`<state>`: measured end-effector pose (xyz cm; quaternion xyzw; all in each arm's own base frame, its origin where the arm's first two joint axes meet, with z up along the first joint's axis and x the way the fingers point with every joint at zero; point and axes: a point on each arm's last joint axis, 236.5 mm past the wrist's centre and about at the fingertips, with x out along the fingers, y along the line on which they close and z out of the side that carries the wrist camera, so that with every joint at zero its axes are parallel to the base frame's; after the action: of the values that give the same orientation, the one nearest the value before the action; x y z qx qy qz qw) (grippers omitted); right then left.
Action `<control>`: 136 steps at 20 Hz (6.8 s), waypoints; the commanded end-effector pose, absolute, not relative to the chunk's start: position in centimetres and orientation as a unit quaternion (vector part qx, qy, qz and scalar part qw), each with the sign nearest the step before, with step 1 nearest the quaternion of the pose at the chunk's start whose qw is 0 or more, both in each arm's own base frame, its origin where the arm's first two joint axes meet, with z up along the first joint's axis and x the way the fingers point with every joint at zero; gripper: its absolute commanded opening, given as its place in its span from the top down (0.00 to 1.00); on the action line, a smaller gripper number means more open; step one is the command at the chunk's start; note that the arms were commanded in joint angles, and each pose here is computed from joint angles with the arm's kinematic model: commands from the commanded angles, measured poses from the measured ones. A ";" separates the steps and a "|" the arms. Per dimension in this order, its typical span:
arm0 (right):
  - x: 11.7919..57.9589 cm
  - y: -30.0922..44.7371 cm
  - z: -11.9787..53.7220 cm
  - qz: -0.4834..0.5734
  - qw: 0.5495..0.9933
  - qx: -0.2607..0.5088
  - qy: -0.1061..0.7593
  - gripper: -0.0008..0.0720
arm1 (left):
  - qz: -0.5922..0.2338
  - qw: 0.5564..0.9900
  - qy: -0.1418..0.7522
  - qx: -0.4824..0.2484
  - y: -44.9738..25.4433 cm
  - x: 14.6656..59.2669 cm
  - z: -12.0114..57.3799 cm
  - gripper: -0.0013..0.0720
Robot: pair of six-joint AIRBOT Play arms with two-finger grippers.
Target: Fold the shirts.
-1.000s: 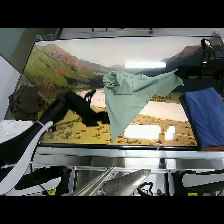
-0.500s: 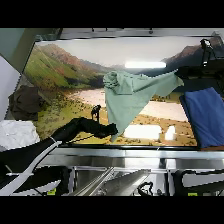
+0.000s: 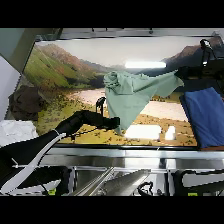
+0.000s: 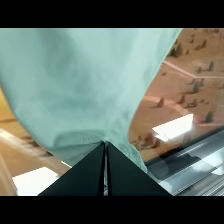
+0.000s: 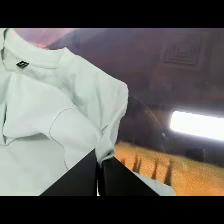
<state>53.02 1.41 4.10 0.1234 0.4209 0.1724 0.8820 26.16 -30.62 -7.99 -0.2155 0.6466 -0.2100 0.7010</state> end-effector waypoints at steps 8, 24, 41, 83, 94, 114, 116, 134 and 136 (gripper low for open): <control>52.7 1.6 4.0 0.177 0.878 0.124 0.426 0.97 | -0.211 0.636 0.714 -0.200 -29.3 21.0 -8.4 0.02; 52.5 1.9 4.1 0.188 0.877 0.119 0.426 0.97 | -0.198 0.679 0.671 -0.222 -32.8 23.5 -10.8 0.92; 20.0 6.7 64.3 0.124 0.936 -0.109 -0.311 0.97 | -0.158 0.978 0.013 -0.134 -7.0 18.9 53.8 0.96; 62.8 7.4 -8.4 0.132 0.851 0.216 0.460 0.97 | -0.062 0.886 0.454 -0.066 -3.4 63.8 -7.4 0.96; 59.2 -0.2 2.9 0.087 0.864 0.184 0.461 0.44 | -0.081 0.853 0.511 -0.062 -1.7 60.0 -0.2 0.03; 30.2 4.7 -9.1 0.076 0.616 0.403 0.672 0.27 | -0.125 0.588 0.764 -0.235 -3.3 33.3 -11.7 0.26; 29.9 7.1 -10.7 0.091 0.603 0.392 0.689 0.27 | -0.124 0.590 0.762 -0.236 -3.3 33.4 -11.7 0.37; 21.6 -0.4 -10.3 -0.079 0.624 0.200 0.751 0.97 | 0.000 0.565 0.818 -0.110 3.9 24.8 -8.8 0.96; 22.6 -1.9 -8.4 -0.093 0.670 0.176 0.716 0.97 | 0.010 0.592 0.798 -0.110 4.2 24.1 -7.7 0.96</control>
<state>23.29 2.29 -9.86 0.2373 0.7424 -0.0240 0.6261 27.03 1.89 -8.36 -0.1465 0.7970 -0.0309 0.5851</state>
